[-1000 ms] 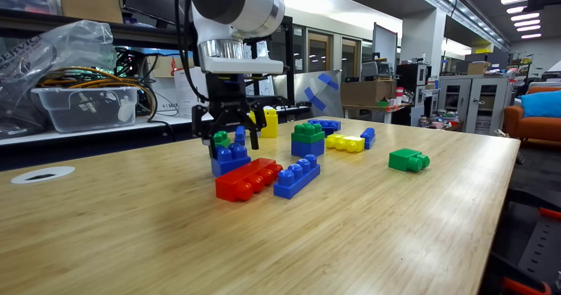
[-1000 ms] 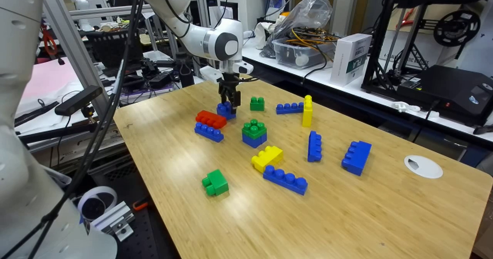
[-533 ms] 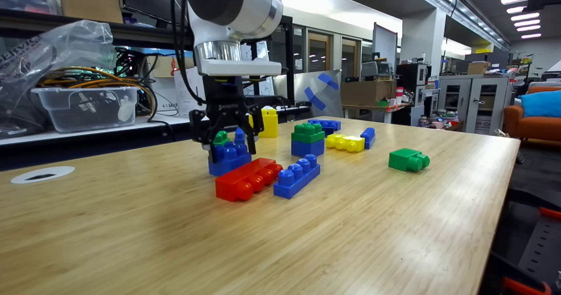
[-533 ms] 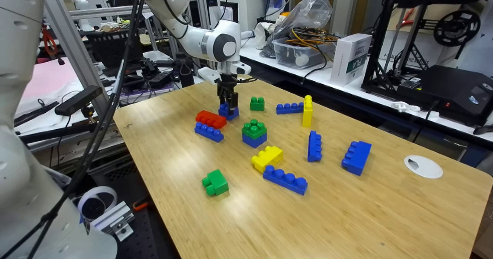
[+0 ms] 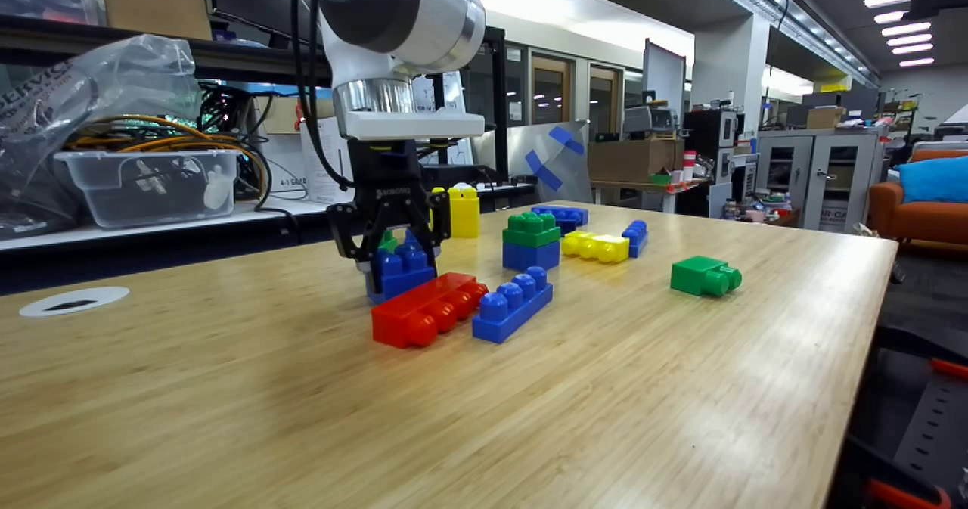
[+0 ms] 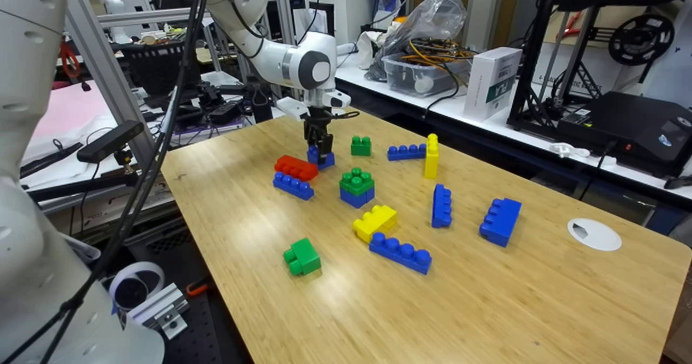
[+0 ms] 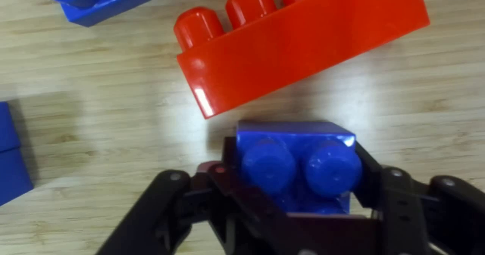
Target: Pick a blue block and put it on the stack of blocks
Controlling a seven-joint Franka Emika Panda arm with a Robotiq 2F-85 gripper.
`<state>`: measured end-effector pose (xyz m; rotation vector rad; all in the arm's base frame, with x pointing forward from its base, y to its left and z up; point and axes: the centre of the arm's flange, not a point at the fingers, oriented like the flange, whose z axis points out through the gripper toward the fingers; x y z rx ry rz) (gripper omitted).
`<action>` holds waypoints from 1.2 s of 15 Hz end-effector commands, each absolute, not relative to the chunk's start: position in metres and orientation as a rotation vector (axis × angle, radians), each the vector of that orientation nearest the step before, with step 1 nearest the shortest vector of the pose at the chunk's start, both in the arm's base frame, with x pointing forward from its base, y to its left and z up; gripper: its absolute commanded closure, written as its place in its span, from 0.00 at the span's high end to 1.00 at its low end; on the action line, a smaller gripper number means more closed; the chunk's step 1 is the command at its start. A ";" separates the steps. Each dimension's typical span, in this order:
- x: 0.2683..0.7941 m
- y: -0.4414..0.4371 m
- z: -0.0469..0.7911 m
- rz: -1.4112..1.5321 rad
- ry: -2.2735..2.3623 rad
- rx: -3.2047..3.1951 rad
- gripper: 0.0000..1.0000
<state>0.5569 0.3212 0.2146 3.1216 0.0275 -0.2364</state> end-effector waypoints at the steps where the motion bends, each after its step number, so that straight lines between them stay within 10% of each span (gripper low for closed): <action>1: 0.557 0.316 0.228 -0.180 0.035 3.118 0.44; 18: 0.497 0.200 0.436 0.030 0.528 3.027 0.44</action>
